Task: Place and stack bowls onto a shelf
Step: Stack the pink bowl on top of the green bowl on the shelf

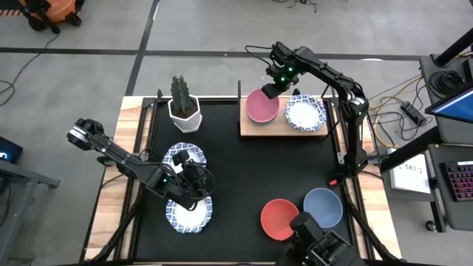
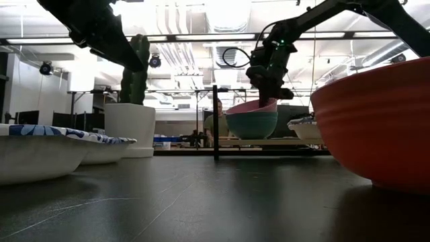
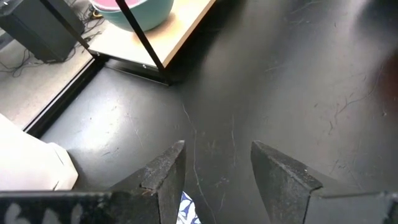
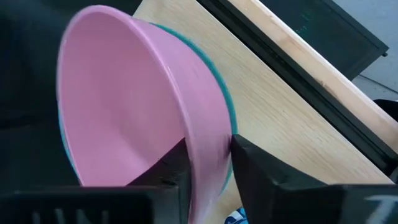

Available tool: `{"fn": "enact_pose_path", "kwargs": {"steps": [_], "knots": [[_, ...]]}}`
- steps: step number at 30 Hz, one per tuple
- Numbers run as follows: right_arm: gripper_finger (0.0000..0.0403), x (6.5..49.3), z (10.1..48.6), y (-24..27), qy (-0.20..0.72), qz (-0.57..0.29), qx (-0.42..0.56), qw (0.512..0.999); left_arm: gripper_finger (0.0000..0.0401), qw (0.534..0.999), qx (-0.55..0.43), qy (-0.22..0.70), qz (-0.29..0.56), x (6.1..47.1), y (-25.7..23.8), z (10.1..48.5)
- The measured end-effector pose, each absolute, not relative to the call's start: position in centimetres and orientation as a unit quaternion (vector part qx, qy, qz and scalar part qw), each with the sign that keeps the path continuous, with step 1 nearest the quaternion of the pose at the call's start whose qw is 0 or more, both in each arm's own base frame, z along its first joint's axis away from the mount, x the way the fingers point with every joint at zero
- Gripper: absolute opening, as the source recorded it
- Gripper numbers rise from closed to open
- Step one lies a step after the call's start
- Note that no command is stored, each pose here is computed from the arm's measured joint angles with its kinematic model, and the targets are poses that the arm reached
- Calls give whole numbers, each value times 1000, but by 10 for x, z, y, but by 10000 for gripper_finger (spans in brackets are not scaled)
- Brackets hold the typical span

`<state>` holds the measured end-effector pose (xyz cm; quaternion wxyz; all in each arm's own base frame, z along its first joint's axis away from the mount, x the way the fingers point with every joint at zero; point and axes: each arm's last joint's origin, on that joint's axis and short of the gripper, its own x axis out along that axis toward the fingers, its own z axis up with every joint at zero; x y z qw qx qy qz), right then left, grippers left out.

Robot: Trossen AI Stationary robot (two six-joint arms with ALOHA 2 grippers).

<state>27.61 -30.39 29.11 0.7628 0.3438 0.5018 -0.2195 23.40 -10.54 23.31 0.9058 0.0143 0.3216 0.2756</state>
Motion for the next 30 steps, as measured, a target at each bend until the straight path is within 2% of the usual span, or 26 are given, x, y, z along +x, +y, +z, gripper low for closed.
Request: {"fn": "enact_pose_path", "kwargs": {"steps": [5,10,14,22,30], "knots": [[119,274,300,-302,494,-221,339,770,165,906,13,321,276,234,-105,233],[116,274,315,-303,477,-223,321,787,165,906,13,320,275,234,-106,233],[95,275,323,-304,469,-220,305,800,165,907,11,319,275,234,-106,233],[14,276,308,-302,487,-208,302,793,165,908,9,317,275,235,-106,234],[9,276,300,-303,490,-207,302,791,165,909,7,315,274,235,-106,234]]}}
